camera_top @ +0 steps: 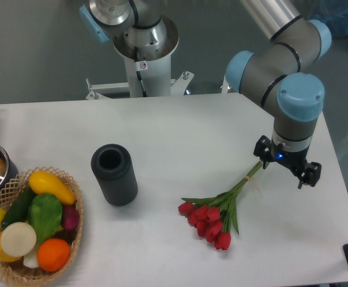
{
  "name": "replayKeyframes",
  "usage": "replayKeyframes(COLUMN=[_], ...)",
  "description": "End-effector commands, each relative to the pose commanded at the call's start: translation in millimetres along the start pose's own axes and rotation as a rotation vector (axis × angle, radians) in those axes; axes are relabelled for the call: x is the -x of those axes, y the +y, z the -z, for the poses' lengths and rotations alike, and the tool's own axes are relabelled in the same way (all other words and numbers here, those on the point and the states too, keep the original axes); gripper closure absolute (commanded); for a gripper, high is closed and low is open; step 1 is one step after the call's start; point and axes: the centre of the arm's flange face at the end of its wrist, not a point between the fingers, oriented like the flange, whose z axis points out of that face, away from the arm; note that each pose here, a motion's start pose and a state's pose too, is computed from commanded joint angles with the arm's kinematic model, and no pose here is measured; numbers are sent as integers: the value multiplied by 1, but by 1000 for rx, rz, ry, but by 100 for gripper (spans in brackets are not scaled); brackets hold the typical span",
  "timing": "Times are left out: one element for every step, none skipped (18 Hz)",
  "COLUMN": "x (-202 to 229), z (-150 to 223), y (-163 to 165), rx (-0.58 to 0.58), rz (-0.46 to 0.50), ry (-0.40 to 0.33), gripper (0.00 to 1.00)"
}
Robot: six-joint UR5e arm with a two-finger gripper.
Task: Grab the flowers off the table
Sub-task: 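Move the open gripper over the red tulip stems and lower it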
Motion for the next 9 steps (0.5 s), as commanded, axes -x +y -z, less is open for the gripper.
replayKeyframes(x=[0, -2, -3, -5, -5, -8, -11, -16, -21], z=[-1, -1, -2, -2, -3, -7, -12, -16, -19], y=[0, 0, -2, -3, -5, -7, -9, -13, -17], rx=[0, 1, 0, 0, 0, 1, 2, 3, 3], rz=[0, 0, -3, -6, -9, -13, -16, -21, -23], ry=[2, 3, 4, 6, 7, 15, 22, 33, 38], gripper=[0, 0, 0, 0, 0, 0, 0, 0, 0])
